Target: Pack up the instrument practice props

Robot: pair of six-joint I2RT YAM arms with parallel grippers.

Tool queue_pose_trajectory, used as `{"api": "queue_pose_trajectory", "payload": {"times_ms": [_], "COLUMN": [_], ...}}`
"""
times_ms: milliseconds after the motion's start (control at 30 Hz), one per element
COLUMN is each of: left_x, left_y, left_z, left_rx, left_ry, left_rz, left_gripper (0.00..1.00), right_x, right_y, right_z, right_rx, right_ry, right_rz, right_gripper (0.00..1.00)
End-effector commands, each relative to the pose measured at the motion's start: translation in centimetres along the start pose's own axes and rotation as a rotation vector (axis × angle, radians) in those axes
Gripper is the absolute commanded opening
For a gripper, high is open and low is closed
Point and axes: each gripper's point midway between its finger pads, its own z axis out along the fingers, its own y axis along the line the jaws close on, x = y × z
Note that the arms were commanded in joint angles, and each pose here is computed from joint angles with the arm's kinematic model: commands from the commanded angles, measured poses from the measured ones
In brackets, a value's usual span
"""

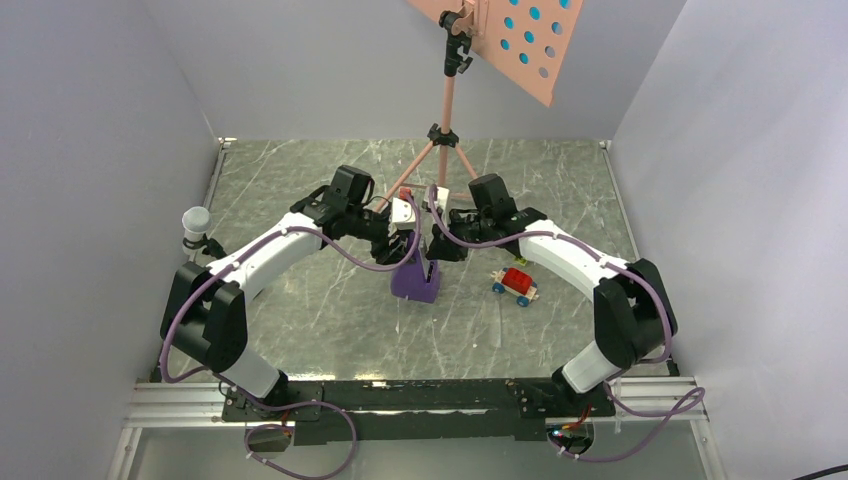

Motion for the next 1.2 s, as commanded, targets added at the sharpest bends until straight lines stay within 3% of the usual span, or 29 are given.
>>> {"api": "queue_pose_trajectory", "payload": {"times_ms": [0,400,567,933,1167], "left_x": [2.0,1.9,1.2,1.0,-0.3], "left_y": [0.0,0.7,1.8,2.6,2.8], "left_z": [0.9,1.2,1.0,0.6,-0.2], "left_rx": [0.011,-0.025,-0.101,-0.172,-0.206], "left_ry": [0.068,0.059,0.024,0.013,-0.005], "left_rz": [0.002,-0.036,-0.016,-0.040,-0.026], "left_gripper": [0.01,0.01,0.05,0.38,0.61], "right_x": [-3.5,-4.0,-3.9,-3.6,-3.5], "right_y": [-0.3,2.4,3.3,3.7,2.6], "right_z": [0.3,0.6,0.5,0.2,-1.0], "right_rx": [-0.020,-0.118,-0.145,-0.146,-0.098], "right_ry": [-0.086,-0.087,-0.099,-0.096,-0.088], "right_rz": [-0.055,-0.127,-0.110,-0.093,-0.102], "right_gripper": [0.09,0.09,0.10,0.18,0.44]}}
